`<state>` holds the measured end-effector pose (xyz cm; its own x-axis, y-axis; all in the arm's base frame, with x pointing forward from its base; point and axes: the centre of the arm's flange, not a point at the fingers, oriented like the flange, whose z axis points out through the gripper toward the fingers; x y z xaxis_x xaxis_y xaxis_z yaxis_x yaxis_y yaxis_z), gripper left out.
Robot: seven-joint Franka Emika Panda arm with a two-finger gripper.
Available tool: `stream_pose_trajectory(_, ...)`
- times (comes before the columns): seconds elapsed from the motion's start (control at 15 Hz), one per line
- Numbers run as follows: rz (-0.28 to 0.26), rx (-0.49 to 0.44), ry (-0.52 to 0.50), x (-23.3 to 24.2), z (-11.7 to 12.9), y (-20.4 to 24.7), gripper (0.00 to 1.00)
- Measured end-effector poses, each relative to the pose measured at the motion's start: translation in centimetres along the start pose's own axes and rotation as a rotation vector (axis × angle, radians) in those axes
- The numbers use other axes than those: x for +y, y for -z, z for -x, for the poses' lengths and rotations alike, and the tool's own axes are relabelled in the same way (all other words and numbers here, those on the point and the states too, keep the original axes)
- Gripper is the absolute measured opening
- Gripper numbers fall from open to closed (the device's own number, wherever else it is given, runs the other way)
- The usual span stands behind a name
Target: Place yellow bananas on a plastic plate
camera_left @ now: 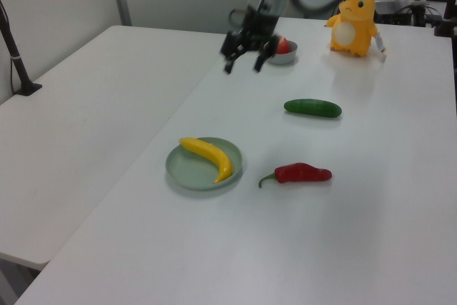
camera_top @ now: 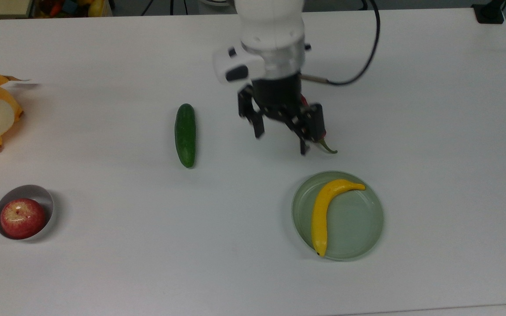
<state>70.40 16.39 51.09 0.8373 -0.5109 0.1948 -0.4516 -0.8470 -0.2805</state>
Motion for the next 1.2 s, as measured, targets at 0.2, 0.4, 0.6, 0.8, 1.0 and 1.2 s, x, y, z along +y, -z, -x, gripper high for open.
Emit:
stream_pose_trajectory(0.2, 0.145, -0.13, 0.001, 3.1, 1.8, 5.4, 1.0)
stream_pose_trajectory(0.4, 0.221, -0.18, -0.02, 6.4, 2.9, 10.1, 1.0)
stream_pose_trajectory(0.6, 0.245, -0.217, -0.033, 10.1, 3.6, 14.8, 1.0)
stream_pose_trajectory(0.8, 0.244, -0.245, 0.014, 13.7, 4.6, 19.1, 1.0)
stream_pose_trajectory(1.0, 0.226, -0.249, 0.103, 15.8, 5.8, 21.4, 1.0)
stream_pose_trajectory(1.2, 0.213, -0.266, 0.235, 16.3, 6.7, 21.8, 1.0)
